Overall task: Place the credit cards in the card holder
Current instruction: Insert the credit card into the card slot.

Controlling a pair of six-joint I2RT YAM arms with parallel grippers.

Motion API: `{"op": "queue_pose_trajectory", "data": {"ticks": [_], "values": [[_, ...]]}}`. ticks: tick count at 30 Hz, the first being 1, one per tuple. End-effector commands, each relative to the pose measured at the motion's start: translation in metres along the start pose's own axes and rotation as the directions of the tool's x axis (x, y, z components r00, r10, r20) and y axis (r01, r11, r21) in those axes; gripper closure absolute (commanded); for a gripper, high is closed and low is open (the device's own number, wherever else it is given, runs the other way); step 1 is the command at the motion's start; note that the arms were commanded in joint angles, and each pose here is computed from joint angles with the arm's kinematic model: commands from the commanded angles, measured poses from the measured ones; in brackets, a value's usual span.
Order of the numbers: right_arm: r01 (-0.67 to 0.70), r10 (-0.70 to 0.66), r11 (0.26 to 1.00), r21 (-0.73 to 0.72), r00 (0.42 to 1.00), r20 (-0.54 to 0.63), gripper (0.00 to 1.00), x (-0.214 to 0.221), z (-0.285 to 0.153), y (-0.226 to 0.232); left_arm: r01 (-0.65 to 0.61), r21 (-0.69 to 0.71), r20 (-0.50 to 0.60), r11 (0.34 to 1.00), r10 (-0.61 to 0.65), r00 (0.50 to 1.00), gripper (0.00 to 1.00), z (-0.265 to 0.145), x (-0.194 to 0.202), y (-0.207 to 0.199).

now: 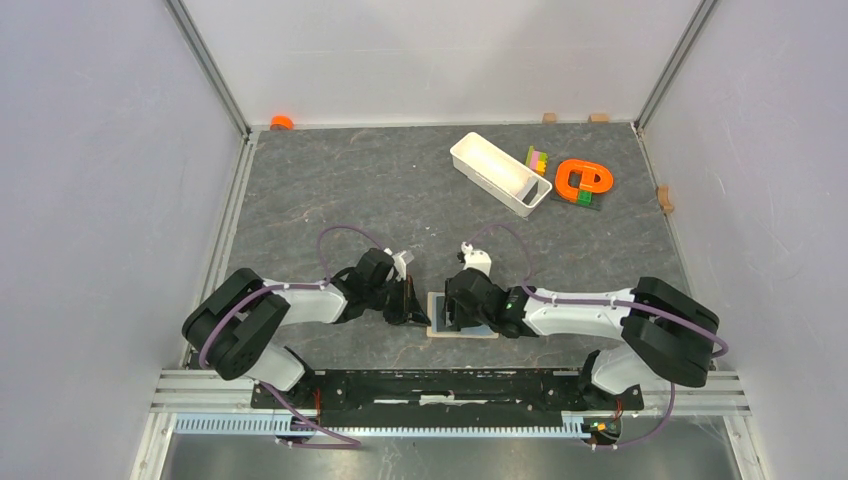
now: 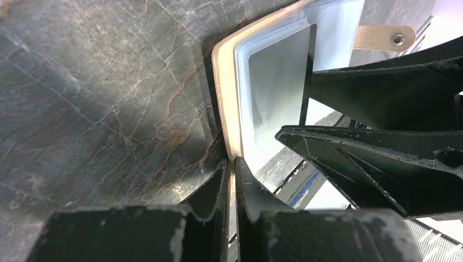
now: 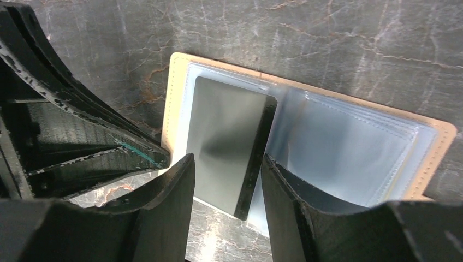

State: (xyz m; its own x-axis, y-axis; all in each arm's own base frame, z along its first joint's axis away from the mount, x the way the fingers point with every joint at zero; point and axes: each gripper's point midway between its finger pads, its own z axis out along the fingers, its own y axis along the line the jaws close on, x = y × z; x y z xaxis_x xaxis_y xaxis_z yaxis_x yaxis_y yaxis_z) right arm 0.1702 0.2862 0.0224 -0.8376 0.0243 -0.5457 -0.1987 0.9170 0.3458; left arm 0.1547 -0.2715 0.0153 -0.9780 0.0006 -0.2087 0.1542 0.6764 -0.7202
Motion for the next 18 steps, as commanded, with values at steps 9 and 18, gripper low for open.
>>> {"op": "queue_pose_trajectory", "data": {"ticks": [9,18], "values": [[-0.015,0.015,0.996,-0.086,1.000,0.003,0.45,-0.008,-0.004,0.032,-0.036,0.046,0.010,0.998,0.035,0.999,0.94,0.001,-0.002,-0.007],[0.054,-0.058,0.998,0.041,0.993,0.107,0.32,-0.041,-0.032,0.006,0.016,0.005,0.017,1.000,-0.016,1.000,0.98,0.004,0.001,0.005]]}}
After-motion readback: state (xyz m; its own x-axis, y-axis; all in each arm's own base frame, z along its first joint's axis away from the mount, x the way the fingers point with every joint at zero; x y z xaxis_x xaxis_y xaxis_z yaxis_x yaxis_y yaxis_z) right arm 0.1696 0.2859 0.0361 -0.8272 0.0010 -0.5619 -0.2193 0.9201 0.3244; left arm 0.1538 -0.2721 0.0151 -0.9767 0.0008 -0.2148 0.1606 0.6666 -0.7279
